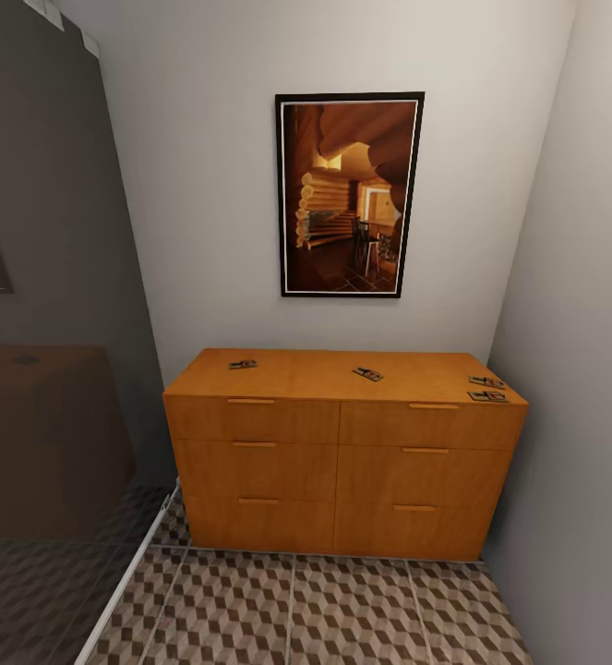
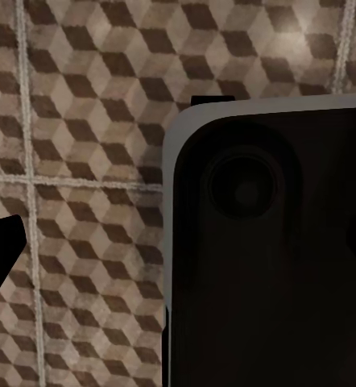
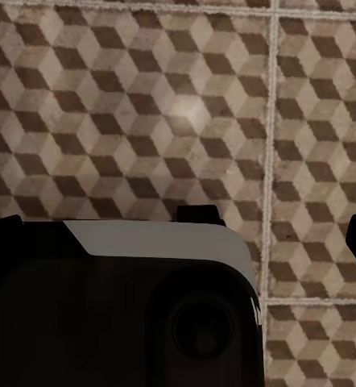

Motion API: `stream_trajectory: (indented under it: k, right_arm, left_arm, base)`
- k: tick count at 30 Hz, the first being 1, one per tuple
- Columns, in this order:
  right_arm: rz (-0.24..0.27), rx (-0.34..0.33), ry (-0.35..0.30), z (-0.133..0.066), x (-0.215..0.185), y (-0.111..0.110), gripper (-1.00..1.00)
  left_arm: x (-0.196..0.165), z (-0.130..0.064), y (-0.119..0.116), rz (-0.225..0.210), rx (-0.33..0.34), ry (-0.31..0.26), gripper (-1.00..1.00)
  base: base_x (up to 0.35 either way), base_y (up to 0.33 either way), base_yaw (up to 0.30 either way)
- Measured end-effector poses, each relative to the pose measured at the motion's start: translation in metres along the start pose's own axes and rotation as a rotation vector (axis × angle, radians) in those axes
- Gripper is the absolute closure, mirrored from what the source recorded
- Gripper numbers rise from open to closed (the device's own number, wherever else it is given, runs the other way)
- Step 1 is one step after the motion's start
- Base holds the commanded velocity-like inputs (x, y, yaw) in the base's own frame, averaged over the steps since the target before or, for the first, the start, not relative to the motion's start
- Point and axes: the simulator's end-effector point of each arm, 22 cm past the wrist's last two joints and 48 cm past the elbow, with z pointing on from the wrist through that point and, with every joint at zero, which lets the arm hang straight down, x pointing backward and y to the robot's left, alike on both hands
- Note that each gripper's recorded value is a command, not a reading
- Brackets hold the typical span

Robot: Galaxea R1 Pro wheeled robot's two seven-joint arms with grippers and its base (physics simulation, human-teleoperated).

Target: Take the four mousetraps from the cabinet in the bathroom and place them on the bathroom floor. Make sure all four end up on the same floor surface, and ensure that at least two of them are either under or directly next to the same bathroom sink.

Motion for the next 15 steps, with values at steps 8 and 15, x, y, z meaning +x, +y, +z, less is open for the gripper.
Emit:
stream_trajectory:
  k: [8, 15]
  right_arm:
    - [0.0, 0.0, 0.0, 0.0, 0.0, 0.0, -1.0]
    - [0.0, 0.0, 0.0, 0.0, 0.0, 0.0, -1.0]
  left_arm:
    - [0.0, 0.0, 0.0002, 0.0, 0.0, 0.0, -1.0]
    - [0.0, 0.0, -0.0001, 0.0, 0.0, 0.0, -1.0]
  base:
    - [0.0, 0.0, 0.0]
    - [0.0, 0.0, 0.0]
